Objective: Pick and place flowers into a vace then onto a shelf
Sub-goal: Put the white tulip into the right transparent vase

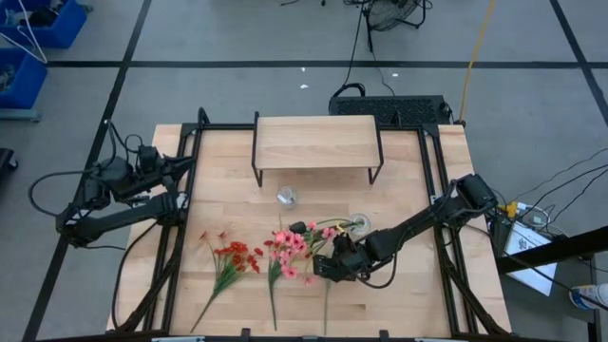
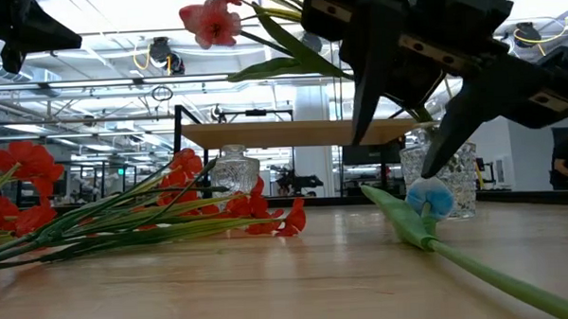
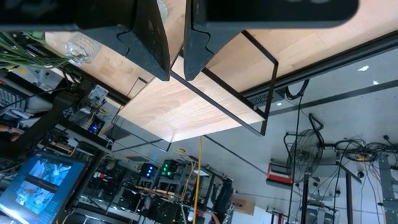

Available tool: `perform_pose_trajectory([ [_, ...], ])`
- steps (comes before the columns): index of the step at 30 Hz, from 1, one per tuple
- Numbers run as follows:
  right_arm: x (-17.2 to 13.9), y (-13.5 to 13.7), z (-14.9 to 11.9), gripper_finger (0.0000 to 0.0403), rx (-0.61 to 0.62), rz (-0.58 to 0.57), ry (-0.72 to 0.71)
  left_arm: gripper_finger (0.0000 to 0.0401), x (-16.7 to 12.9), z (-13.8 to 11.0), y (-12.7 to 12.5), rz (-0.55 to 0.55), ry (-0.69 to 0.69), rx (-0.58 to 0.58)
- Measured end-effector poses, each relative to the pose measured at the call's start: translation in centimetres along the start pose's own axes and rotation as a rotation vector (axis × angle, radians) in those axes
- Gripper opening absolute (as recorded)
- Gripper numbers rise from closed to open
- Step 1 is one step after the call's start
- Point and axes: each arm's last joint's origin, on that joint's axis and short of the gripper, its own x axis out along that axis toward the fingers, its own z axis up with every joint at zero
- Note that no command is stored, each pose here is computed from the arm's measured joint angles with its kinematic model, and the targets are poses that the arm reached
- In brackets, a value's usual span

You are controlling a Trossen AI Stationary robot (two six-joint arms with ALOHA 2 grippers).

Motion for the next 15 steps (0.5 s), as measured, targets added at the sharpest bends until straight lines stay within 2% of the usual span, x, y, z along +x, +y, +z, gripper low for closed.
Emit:
perform_pose_trajectory([
  [4, 0.0, -0.2, 0.2, 0.0196, -0.016, -0.03, -0.001, 0.0051, 0.0, 0.0, 0.0, 0.0, 0.0, 0.0],
  [15, 1.6, -0.1, 0.9, 0.0196, -0.028, -0.027, -0.004, 0.0051, 0.0, 0.0, 0.0, 0.0, 0.0, 0.0],
])
